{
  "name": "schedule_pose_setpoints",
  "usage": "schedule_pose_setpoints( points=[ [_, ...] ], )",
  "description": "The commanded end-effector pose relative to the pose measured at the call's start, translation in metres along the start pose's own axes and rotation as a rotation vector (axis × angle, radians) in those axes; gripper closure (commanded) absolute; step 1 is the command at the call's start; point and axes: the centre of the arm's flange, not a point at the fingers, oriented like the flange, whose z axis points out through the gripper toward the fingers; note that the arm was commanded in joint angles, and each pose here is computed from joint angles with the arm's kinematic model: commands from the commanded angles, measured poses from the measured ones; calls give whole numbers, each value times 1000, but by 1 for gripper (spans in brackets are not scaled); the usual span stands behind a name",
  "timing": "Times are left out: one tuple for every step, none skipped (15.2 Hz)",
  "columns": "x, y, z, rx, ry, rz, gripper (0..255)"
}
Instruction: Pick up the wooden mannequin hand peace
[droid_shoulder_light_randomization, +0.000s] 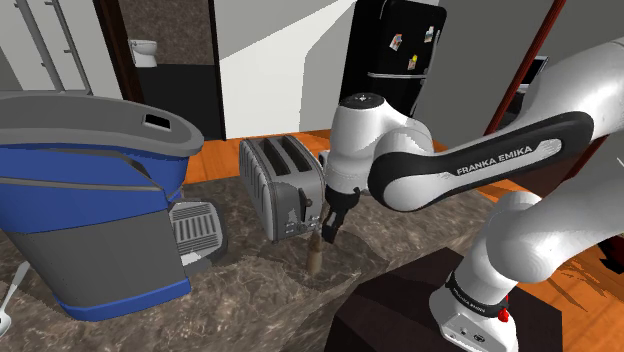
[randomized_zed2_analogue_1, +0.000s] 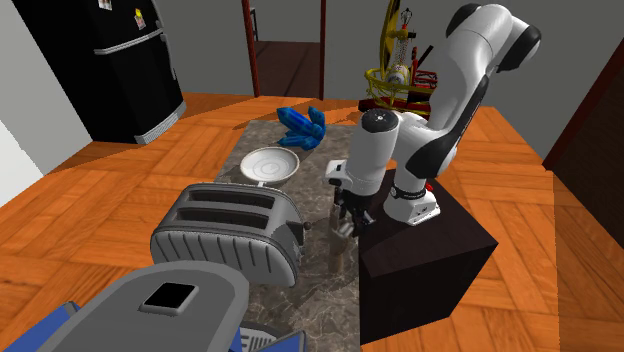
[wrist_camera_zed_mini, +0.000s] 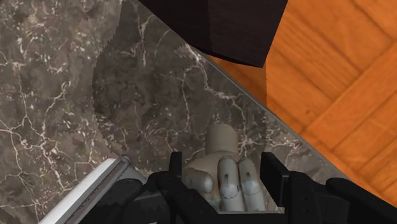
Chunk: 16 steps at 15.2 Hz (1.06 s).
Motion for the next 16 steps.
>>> schedule_pose_setpoints(
  points=[
    [0, 1, -8, 0, -2, 0, 255],
    [0, 2, -13, 0, -2, 0, 255],
    [0, 2, -18, 0, -2, 0, 255],
    [1, 3, -23, 0, -2, 0, 255],
    [1, 3, -29, 0, -2, 0, 255],
    [1, 4, -34, 0, -2, 0, 255],
    [1, 5, -39, 0, -2, 0, 255],
    [1, 5, -44, 0, -2, 0, 255],
    [1, 6, -50, 0, -2, 0, 255],
    [1, 7, -55, 0, -2, 0, 255],
    [1, 7, -60, 0, -2, 0, 255],
    [1, 8, -65, 0, -2, 0, 255],
    [2, 9, -70, 0, -2, 0, 255],
    [2, 9, -76, 0, -2, 0, 255],
    [2, 9, -77, 0, -2, 0, 255],
    [2, 9, -77, 0, -2, 0, 255]
  ],
)
